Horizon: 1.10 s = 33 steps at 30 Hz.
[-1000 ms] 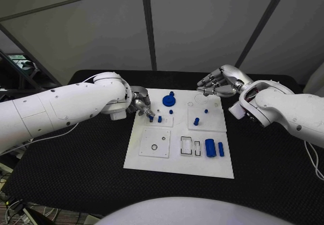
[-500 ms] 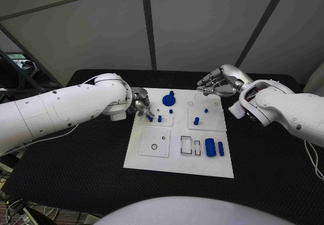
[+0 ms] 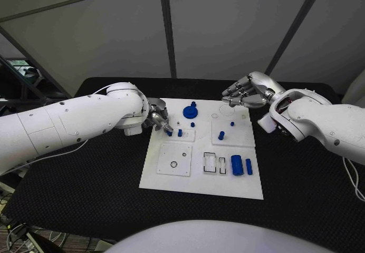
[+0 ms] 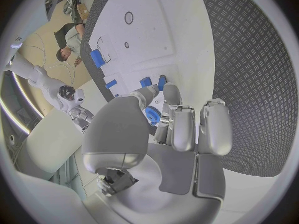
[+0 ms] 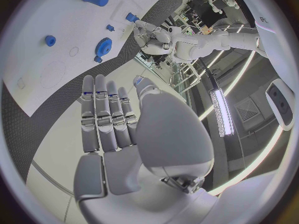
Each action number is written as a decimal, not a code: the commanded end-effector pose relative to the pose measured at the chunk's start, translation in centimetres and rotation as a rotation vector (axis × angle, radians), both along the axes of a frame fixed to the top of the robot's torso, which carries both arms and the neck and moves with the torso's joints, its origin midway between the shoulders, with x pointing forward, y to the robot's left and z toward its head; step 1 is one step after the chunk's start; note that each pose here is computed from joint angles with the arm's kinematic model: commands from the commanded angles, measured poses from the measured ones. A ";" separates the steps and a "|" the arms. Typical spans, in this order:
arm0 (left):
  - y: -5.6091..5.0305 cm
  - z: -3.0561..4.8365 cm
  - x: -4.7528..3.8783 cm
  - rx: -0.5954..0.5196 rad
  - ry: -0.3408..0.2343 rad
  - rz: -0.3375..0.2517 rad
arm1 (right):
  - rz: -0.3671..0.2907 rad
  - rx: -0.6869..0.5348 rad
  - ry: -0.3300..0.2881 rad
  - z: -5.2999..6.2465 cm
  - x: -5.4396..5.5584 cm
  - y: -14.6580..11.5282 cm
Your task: Assemble the parts on the task board
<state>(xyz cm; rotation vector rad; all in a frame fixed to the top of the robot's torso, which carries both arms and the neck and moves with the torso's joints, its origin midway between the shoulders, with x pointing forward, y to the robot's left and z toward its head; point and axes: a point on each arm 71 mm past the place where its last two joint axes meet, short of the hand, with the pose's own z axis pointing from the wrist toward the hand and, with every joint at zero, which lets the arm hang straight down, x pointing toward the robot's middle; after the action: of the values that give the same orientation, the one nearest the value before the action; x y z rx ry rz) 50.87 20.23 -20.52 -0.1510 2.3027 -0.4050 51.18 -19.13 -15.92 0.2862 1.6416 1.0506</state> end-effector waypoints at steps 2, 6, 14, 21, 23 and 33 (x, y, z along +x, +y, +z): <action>0.0 -0.18 -0.09 0.021 0.014 -0.011 | 0.009 0.002 0.002 0.1 0.0 0.1; 0.0 -0.24 -0.15 0.023 0.020 -0.016 | 0.010 0.001 0.002 0.1 0.0 0.1; -0.2 -0.32 -0.09 0.022 0.020 -0.018 | 0.011 0.001 0.003 0.1 0.0 0.2; -0.3 -0.47 0.01 0.021 0.029 -0.017 | 0.010 0.001 0.003 0.1 0.0 0.1; -0.3 -0.51 0.06 0.019 0.032 -0.015 | 0.009 0.001 0.003 0.1 0.0 0.1; -0.1 -0.70 0.26 0.022 0.044 -0.005 | 0.011 0.000 0.006 0.0 0.0 0.0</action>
<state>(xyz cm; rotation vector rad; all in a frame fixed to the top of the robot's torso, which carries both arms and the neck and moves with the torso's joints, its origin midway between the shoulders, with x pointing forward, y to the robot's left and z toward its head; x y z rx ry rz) 51.34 20.21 -20.80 -0.1519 2.3221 -0.3929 51.17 -19.20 -15.96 0.2855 1.6465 1.0503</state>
